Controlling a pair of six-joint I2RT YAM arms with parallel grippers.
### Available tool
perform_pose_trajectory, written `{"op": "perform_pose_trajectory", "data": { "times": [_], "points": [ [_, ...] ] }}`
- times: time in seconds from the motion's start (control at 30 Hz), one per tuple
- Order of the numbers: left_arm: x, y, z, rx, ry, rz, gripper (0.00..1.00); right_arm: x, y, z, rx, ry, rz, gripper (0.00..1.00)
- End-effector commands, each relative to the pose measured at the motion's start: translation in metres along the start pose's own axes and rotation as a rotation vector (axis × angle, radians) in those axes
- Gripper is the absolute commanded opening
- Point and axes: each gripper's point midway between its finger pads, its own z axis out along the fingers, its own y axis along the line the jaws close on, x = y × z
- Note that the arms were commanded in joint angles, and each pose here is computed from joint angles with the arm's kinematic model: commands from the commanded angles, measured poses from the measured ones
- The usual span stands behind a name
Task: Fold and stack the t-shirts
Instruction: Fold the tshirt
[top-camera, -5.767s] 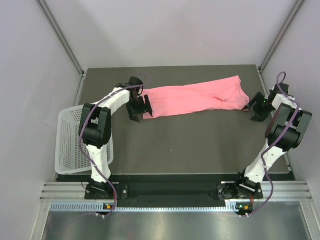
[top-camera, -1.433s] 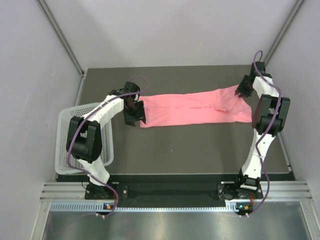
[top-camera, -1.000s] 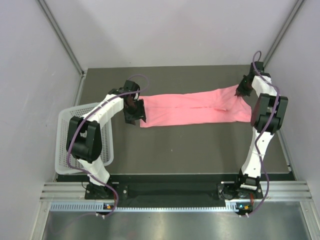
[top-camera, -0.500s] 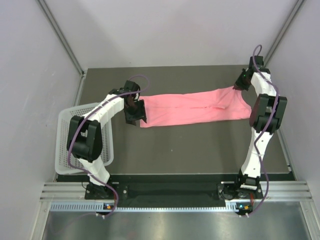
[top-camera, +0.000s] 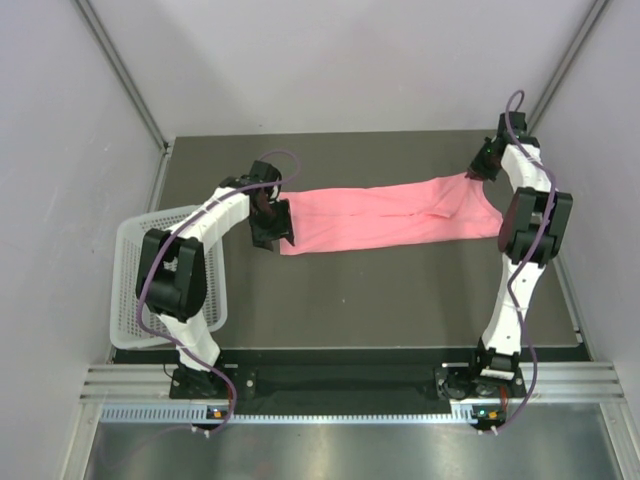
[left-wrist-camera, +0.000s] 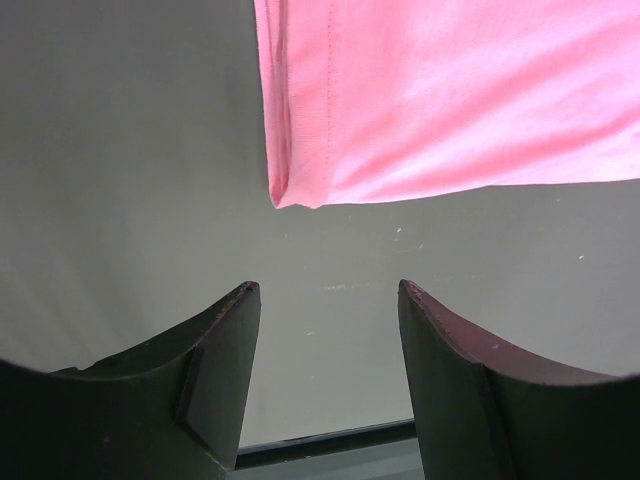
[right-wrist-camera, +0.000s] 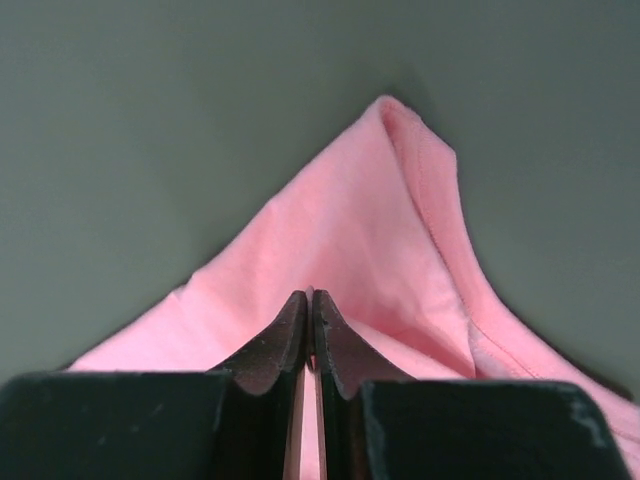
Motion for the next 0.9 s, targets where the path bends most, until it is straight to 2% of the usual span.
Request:
{"op": "perform_pose_trajectory", "data": {
  "times": [0.0,0.13,0.27,0.47,0.5,0.57,0.63,0.7,0.87],
  "points": [
    [-0.010,-0.010,-0.007,0.025,-0.022,0.016,0.63,-0.025,0.008,0.004,-0.034,-0.068,0.018,0.06],
    [-0.011,-0.010,-0.009,0.024,-0.027,0.014,0.62,-0.020,0.008,0.018,-0.052,-0.037,0.031,0.13],
    [-0.014,-0.012,-0.011,0.026,-0.034,0.016,0.62,-0.023,0.008,0.018,-0.059,-0.028,0.033,0.36],
    [-0.028,-0.014,-0.014,0.012,-0.061,0.027,0.63,-0.044,0.016,-0.029,-0.045,-0.084,-0.001,0.48],
    [-0.034,-0.016,-0.017,0.014,-0.075,0.028,0.63,-0.036,0.015,-0.033,-0.037,-0.059,-0.004,0.54],
    [-0.040,-0.017,-0.015,0.013,-0.086,0.038,0.63,-0.028,0.014,-0.048,-0.031,-0.043,-0.022,0.59],
    [-0.053,-0.021,-0.013,0.026,-0.097,0.044,0.65,-0.022,0.019,-0.069,-0.051,-0.047,-0.029,0.61],
    [-0.070,-0.025,-0.013,0.035,-0.124,0.051,0.67,0.001,0.019,-0.069,-0.087,0.000,-0.016,0.62],
    [-0.106,-0.020,0.010,0.019,-0.151,0.066,0.62,0.035,0.018,-0.086,-0.115,0.062,-0.014,0.64]
  ]
}}
